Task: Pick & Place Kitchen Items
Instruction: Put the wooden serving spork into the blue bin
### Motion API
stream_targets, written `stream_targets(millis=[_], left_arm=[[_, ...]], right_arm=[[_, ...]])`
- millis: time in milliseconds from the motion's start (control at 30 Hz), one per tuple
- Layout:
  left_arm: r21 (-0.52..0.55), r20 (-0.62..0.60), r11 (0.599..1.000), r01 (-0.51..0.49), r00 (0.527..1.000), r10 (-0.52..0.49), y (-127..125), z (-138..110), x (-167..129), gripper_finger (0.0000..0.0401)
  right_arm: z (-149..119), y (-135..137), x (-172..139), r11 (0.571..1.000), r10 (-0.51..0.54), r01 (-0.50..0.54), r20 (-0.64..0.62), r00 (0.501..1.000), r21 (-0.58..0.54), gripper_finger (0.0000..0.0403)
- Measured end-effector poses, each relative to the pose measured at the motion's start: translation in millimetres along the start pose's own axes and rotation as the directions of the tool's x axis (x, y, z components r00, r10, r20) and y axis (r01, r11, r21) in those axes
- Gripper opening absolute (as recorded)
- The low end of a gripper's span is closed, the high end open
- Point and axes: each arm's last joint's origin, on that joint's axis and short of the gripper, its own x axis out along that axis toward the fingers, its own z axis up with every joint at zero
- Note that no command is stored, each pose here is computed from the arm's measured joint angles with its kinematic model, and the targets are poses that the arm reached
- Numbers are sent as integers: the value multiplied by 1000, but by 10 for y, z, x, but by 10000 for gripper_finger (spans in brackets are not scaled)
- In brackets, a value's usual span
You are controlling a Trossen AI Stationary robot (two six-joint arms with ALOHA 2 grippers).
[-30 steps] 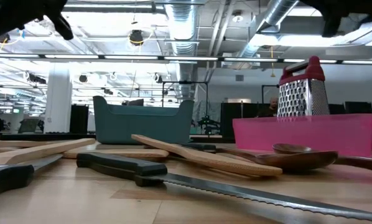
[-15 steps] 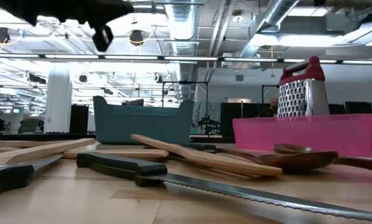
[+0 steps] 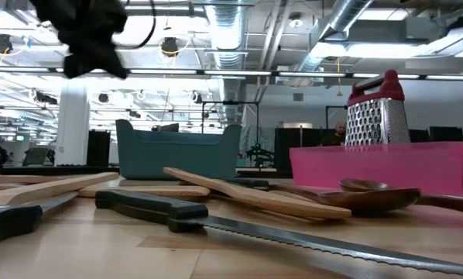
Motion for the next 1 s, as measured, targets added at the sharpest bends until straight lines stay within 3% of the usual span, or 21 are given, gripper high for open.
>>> stream_targets(millis=[133, 233, 433, 500, 633, 867, 1000], left_arm=[[-74, -41, 994, -78, 996, 75, 38, -88, -7, 1], [-125, -48, 990, -72, 997, 66, 6, -111, 7, 1], [-63, -12, 995, -74, 997, 73, -11, -86, 30, 1], [-100, -6, 992, -77, 997, 77, -5, -76, 33, 1], [-125, -101, 991, -54, 994, 41, 4, -111, 33, 6], [-101, -254, 982, -159, 959, 129, 79, -274, -9, 71], [-155, -291, 966, -207, 944, 155, 78, -368, -23, 128]], right_arm=[[-45, 22, -17, 1000, 20, -21, -27, 999, -10, 47], [-77, 50, -19, 999, 29, -30, -41, 999, -34, 47], [-117, 101, 22, 998, 21, -24, -53, 998, -55, 47], [-133, 111, 54, 998, 6, -10, -58, 998, -63, 47], [-166, 121, 136, 996, -32, 27, -67, 997, -81, 47], [-273, 177, 303, 987, -94, 80, -98, 991, -136, 47], [-348, 228, 380, 981, -114, 92, -119, 986, -172, 47]])
